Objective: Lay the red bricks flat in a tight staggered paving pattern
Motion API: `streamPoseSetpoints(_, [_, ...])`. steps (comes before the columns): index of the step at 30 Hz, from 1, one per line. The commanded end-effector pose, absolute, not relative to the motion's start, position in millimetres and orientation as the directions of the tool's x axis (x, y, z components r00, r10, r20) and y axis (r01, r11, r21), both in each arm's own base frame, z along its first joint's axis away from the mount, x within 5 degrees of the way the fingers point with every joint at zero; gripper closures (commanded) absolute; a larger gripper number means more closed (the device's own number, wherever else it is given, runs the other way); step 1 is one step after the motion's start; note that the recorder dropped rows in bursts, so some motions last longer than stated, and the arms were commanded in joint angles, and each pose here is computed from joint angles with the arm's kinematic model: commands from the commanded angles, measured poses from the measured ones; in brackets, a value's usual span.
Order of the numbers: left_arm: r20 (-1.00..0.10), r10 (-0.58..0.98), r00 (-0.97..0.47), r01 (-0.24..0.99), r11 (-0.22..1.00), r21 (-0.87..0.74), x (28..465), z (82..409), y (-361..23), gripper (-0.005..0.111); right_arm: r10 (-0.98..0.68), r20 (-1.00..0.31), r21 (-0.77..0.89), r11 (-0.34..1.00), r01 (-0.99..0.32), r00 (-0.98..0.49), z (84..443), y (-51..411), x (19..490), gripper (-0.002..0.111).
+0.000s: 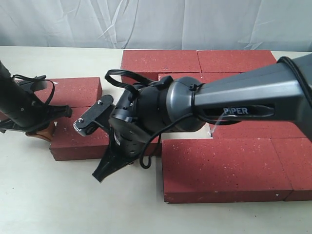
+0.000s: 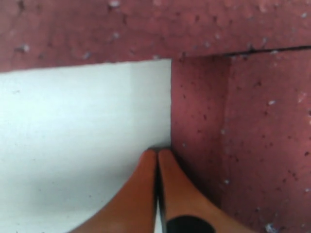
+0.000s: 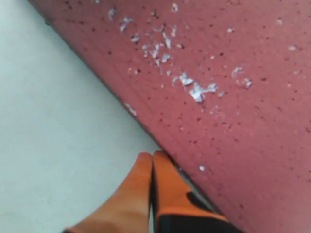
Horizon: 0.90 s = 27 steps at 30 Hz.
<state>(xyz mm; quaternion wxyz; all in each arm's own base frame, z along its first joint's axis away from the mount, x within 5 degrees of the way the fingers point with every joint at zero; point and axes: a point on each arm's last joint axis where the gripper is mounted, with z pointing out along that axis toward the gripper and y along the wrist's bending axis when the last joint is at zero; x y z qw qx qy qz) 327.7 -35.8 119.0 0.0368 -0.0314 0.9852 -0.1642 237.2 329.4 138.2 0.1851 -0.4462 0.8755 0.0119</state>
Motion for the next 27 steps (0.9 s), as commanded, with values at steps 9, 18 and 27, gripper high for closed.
streamPoseSetpoints(9, [-0.075, -0.068, -0.995, -0.039, 0.942, -0.334, 328, 119, -37, 0.107, -0.777, -0.372, -0.155, 0.591, -0.791, -0.508, 141, 332, 241, 0.109])
streamPoseSetpoints(18, [-0.162, -0.04, -0.986, 0.031, 0.911, -0.411, 334, 123, -45, 0.107, -0.753, -0.397, -0.128, 0.611, -0.781, -0.524, 153, 332, 239, 0.109])
streamPoseSetpoints(27, [-0.192, -0.032, -0.981, 0.048, 0.918, -0.395, 336, 123, -43, 0.107, -0.716, -0.451, -0.095, 0.632, -0.769, -0.533, 176, 331, 237, 0.109])
